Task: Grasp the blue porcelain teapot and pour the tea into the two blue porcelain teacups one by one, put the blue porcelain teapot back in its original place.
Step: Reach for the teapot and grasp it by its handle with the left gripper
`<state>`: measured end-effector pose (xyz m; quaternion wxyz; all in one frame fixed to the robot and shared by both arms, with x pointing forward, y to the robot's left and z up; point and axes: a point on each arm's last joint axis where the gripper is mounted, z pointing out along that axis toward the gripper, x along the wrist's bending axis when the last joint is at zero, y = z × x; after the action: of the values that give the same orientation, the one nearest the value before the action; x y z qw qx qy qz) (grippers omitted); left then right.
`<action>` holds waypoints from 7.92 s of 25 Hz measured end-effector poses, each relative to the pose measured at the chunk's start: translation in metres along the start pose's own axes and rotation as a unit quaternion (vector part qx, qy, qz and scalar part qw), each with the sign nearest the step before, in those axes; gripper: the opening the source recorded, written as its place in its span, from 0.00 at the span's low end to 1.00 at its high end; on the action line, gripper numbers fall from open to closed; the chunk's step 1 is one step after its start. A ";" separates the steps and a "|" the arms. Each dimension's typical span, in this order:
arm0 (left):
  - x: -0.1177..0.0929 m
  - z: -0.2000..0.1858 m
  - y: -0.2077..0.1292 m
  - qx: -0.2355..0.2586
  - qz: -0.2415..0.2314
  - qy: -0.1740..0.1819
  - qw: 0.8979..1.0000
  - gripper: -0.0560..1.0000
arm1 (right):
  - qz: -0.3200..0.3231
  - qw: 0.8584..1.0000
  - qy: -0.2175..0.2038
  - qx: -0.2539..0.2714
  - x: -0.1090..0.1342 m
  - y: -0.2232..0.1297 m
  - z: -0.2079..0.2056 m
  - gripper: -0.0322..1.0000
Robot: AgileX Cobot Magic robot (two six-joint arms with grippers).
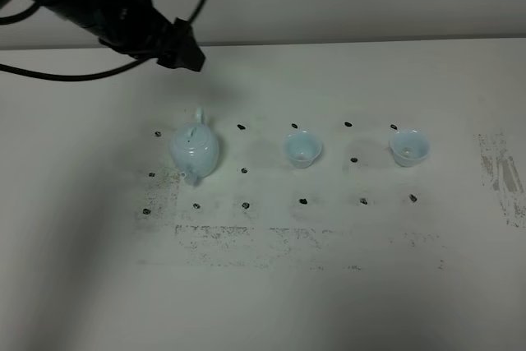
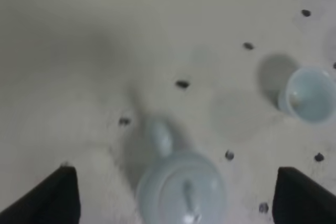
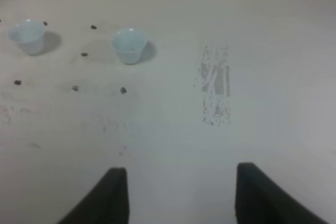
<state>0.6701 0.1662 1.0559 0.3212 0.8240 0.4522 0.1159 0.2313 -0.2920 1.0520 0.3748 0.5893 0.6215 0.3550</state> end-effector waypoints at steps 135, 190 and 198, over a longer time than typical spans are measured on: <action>0.025 0.064 -0.104 0.087 -0.047 0.219 0.971 0.64 | 0.001 1.000 0.001 -0.002 0.000 0.000 0.000 0.50; -0.040 0.012 -0.100 0.189 0.021 0.153 0.970 0.57 | 0.000 1.000 0.001 -0.002 0.000 0.000 0.000 0.50; -0.053 0.007 -0.113 0.266 0.061 0.109 0.956 0.56 | 0.000 1.000 0.001 -0.002 0.000 0.000 0.000 0.50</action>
<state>0.5677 0.1631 0.9845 0.0310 0.8881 0.4475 0.0999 0.2315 -0.2918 1.0523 0.3753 0.5885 0.6208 0.3569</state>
